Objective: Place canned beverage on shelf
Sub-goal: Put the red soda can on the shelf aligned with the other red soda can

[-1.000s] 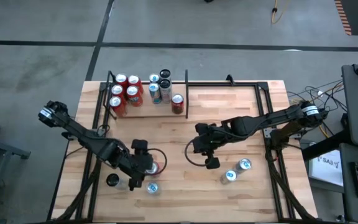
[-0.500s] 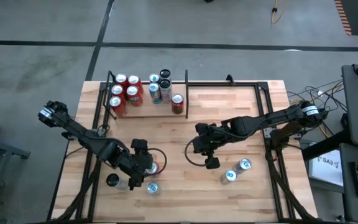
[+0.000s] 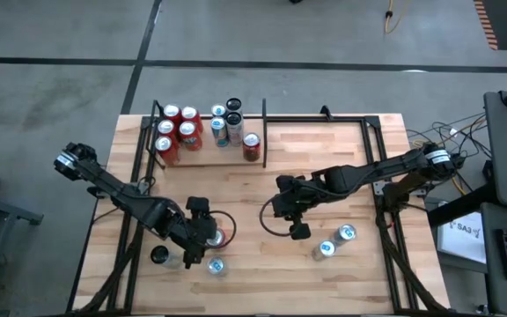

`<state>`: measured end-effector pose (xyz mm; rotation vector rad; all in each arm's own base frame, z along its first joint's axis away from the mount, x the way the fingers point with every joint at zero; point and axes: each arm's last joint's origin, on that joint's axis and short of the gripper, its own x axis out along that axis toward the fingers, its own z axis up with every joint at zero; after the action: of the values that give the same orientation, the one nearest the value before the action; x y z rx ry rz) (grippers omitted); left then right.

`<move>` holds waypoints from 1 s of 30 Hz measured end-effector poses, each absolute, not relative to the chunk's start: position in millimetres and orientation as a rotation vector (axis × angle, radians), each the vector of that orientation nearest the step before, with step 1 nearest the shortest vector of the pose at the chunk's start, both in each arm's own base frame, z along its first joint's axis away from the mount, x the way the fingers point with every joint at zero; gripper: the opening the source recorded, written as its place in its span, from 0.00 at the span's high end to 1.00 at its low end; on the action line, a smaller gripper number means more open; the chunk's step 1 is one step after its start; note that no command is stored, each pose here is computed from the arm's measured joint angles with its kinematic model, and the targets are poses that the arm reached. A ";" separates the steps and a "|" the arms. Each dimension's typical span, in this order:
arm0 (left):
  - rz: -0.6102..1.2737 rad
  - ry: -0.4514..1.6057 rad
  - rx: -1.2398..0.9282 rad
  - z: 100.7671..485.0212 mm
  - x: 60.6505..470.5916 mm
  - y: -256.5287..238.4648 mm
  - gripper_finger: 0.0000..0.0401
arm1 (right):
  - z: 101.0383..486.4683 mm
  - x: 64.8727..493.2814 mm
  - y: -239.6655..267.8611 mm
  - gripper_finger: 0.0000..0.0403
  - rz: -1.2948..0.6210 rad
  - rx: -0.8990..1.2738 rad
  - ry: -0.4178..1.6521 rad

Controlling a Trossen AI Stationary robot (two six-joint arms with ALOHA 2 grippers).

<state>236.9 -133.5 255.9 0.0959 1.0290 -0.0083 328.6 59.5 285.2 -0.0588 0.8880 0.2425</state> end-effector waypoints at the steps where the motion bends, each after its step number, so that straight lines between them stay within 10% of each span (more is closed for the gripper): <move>1: -0.009 1.027 0.095 254.9 237.0 -133.6 0.10 | 285.2 328.6 59.5 0.98 0.242 -0.059 0.888; 20: -0.011 1.089 0.152 225.4 251.5 -141.7 0.13 | 284.8 328.3 59.4 0.98 0.242 -0.059 0.893; 30: -0.005 1.070 0.193 225.5 253.0 -141.1 0.31 | 284.8 328.3 59.4 0.98 0.242 -0.059 0.892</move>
<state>253.0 -141.1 225.5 0.1935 1.0705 -0.0054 328.3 59.4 284.8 -0.0587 0.8923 0.2422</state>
